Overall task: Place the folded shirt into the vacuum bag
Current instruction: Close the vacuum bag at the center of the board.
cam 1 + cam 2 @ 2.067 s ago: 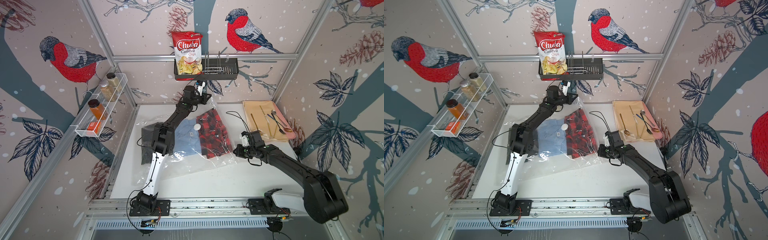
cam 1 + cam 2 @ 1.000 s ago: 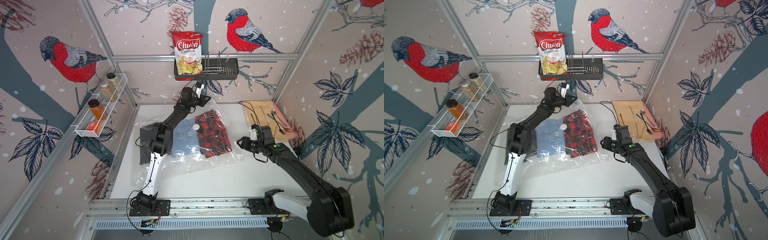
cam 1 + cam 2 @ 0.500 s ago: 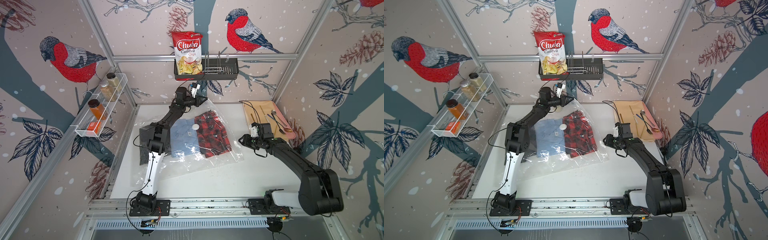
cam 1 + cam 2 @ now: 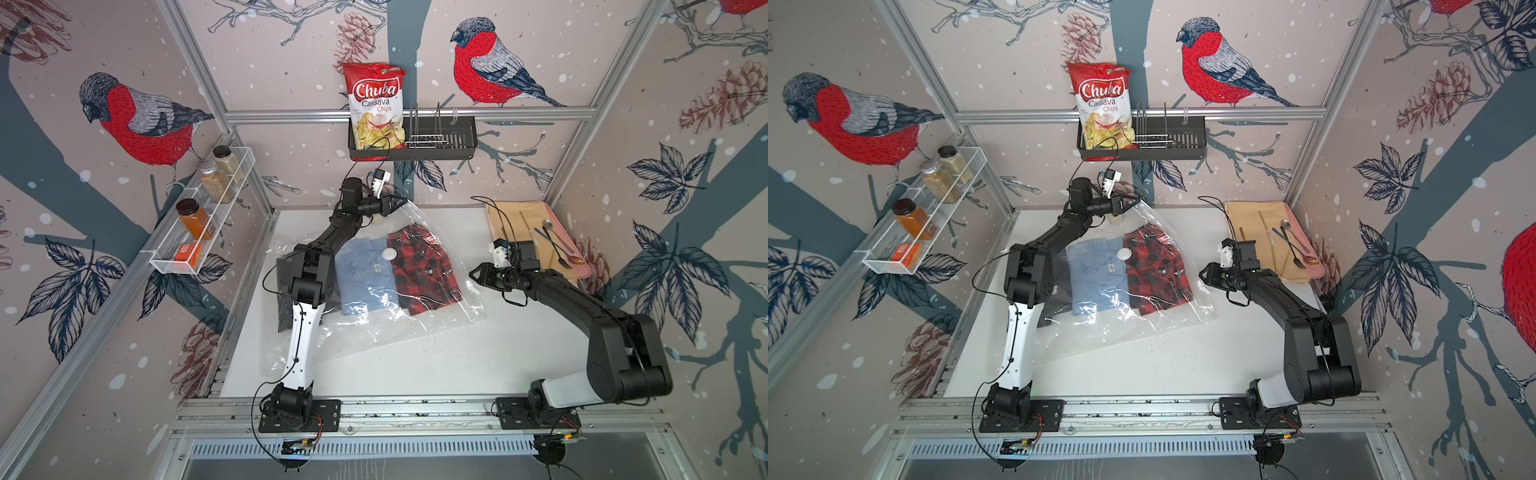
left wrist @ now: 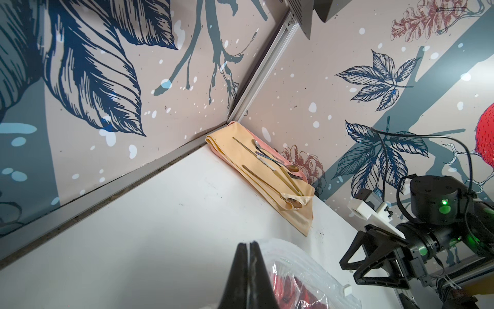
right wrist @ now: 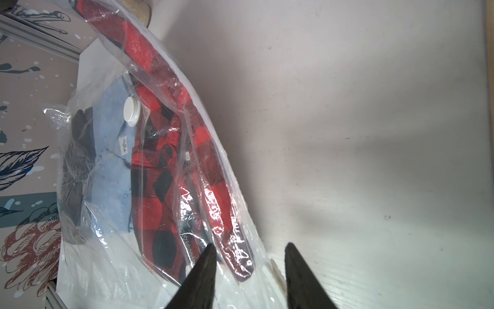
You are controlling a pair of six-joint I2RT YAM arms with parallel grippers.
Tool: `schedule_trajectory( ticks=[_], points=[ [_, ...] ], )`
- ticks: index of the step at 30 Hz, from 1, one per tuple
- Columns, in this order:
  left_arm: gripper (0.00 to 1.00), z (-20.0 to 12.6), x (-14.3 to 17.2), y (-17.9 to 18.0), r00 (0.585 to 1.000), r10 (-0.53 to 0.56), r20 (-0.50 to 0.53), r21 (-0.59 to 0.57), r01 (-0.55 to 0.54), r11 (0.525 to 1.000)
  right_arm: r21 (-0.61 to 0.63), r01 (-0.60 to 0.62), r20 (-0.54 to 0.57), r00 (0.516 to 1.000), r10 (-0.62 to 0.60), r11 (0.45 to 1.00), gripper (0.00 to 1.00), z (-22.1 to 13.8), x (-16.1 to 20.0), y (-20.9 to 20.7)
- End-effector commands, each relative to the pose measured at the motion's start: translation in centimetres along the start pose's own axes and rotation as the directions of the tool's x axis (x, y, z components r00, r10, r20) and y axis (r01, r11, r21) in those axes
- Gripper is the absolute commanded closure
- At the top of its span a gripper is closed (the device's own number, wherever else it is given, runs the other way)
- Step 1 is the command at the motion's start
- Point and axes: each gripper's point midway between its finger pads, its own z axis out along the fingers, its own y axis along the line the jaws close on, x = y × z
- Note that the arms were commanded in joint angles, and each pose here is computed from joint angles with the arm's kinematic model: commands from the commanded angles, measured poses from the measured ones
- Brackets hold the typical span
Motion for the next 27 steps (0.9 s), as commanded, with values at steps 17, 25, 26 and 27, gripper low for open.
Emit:
schedule_trajectory(
  ticks=[17, 25, 26, 27],
  points=[
    [1.00, -2.3, -1.5, -0.6, 0.999, 0.037, 0.028, 0.052, -0.038, 0.998, -0.025, 0.041, -0.058, 0.997, -0.043, 0.999, 0.59, 2.2, 2.2, 0.1],
    [1.00, -2.5, -1.3, -0.4, 0.999, 0.031, 0.025, 0.052, -0.033, 0.998, 0.020, 0.017, -0.026, 1.000, -0.016, 1.000, 0.58, 2.6, 1.7, -1.5],
    [1.00, -2.5, -1.3, -0.5, 0.999, 0.031, 0.025, 0.053, -0.032, 0.998, 0.021, 0.012, -0.016, 1.000, -0.011, 1.000, 0.57, 2.5, 1.5, -1.7],
    [1.00, -2.6, -1.2, -0.4, 0.999, 0.031, 0.024, 0.052, -0.032, 0.998, 0.021, 0.008, -0.007, 1.000, -0.007, 1.000, 0.57, 2.5, 1.3, -1.8]
  ],
)
